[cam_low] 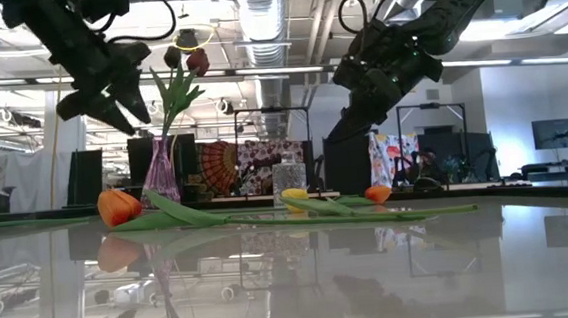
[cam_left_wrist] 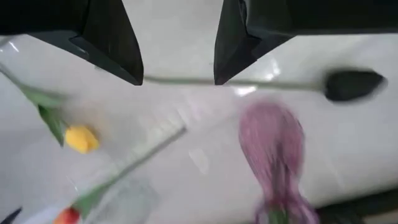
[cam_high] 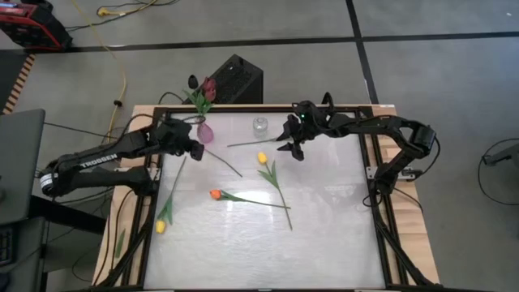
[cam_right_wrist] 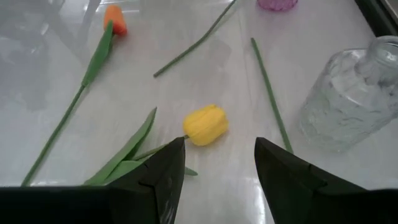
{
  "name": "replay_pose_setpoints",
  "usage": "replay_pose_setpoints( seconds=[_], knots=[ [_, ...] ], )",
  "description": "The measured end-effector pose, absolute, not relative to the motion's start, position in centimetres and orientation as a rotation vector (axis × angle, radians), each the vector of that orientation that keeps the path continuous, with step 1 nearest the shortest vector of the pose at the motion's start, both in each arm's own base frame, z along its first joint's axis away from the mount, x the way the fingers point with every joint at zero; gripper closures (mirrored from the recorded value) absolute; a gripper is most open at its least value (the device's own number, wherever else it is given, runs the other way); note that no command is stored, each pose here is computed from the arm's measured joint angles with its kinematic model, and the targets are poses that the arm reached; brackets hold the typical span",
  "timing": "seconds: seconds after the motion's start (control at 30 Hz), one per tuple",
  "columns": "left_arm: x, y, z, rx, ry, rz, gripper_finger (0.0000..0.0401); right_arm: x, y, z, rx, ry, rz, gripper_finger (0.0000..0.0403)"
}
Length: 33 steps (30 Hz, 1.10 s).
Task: Sort flowers into vase by color
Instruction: Put the black flower into the purple vase
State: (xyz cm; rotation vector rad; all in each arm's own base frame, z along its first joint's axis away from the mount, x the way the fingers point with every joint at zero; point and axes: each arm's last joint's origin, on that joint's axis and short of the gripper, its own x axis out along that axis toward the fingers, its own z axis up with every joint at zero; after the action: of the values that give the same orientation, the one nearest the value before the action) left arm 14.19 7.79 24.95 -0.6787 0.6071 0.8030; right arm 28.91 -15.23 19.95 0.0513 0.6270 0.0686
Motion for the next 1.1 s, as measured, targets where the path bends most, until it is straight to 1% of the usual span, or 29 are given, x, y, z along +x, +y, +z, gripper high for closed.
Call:
replay_pose_setpoints(
  seconds=[0.13, 0.2, 0.37, 0.57, 0.63, 0.8, 0.87, 1.0, 1.1],
  knots=[
    [14.8, 6.9, 23.7, -0.651, 0.675, 0.75, 0.0222, 29.5, -14.2, 20.0, 0.03, 0.62, 0.103, 0.0184],
    [15.2, 6.5, 23.1, -0.601, 0.714, 0.7, 0.0222, 29.8, -13.6, 20.1, 0.015, 0.61, 0.123, 0.0185],
    [17.8, 5.7, 21.4, -0.321, 0.828, 0.497, 0.0223, 30.6, -12.2, 20.2, -0.072, 0.592, 0.189, 0.0184],
    [20.9, 5.0, 19.2, 0.016, 0.932, 0.28, 0.0223, 31.0, -11.1, 20.2, -0.108, 0.586, 0.23, 0.0184],
    [21.7, 5.1, 18.8, 0.113, 0.979, 0.259, 0.0223, 31.0, -11.1, 20.2, -0.109, 0.586, 0.232, 0.0184],
    [23.3, 6.2, 18.4, 0.342, 1.089, 0.287, 0.0223, 31.0, -11.1, 20.2, -0.103, 0.587, 0.23, 0.0184],
    [23.8, 6.9, 18.2, 0.378, 1.144, 0.267, 0.0223, 31.0, -11.1, 20.2, -0.086, 0.589, 0.224, 0.0184],
    [24.9, 8.7, 17.6, 0.375, 1.253, 0.169, 0.0223, 30.9, -11.1, 20.2, -0.076, 0.594, 0.222, 0.0184],
    [25.9, 10.0, 17.2, 0.381, 1.341, 0.139, 0.0223, 30.9, -11.1, 20.2, -0.075, 0.596, 0.222, 0.0184]
  ],
)
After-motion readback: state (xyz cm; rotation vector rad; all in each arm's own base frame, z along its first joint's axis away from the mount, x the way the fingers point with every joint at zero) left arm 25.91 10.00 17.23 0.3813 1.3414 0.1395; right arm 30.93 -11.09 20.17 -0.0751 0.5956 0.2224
